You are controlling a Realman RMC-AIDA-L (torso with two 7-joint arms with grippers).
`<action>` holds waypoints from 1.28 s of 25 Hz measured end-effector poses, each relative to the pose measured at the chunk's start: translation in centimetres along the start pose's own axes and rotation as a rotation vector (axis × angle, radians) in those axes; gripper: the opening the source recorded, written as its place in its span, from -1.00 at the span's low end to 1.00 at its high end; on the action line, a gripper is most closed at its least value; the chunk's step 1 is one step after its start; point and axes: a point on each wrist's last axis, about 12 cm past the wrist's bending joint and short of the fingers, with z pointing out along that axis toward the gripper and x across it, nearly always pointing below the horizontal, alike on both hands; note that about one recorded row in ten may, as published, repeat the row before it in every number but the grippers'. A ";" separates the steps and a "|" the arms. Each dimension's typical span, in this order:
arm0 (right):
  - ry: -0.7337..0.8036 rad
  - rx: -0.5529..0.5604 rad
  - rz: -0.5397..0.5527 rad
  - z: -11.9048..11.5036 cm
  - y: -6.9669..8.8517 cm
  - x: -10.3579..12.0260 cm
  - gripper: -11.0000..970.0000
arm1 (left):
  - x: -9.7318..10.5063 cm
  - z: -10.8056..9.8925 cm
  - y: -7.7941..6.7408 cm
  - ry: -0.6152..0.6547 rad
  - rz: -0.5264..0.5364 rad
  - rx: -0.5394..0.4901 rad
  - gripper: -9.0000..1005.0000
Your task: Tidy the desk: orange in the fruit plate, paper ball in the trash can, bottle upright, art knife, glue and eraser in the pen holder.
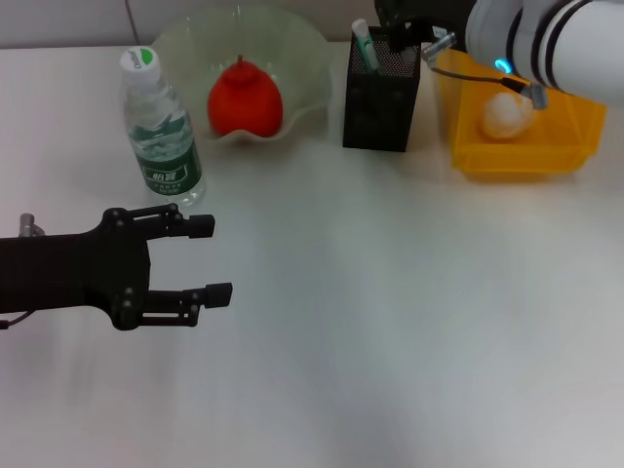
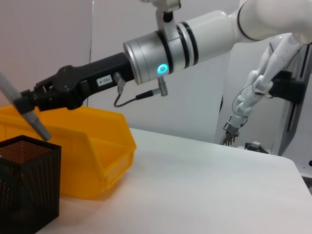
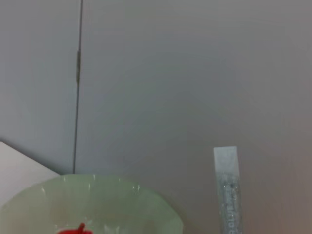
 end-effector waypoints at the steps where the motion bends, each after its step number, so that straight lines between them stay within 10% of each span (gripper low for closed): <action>1: 0.006 -0.001 -0.002 0.2 0.0 0.1 -0.58 | 0.0 0.1 0.0 -0.001 0.000 0.001 0.63; 11: 0.021 -0.003 0.033 1.5 0.1 0.5 -0.55 | 0.0 0.2 -0.1 -0.004 -0.002 0.003 0.63; 18: 0.024 -0.014 0.048 0.7 0.0 0.5 -0.02 | 0.1 0.1 -0.2 -0.009 -0.008 0.002 0.63; 32: 0.074 -0.224 0.208 -9.9 -2.8 3.5 0.34 | 0.2 0.3 -0.4 -0.040 -0.060 0.037 0.63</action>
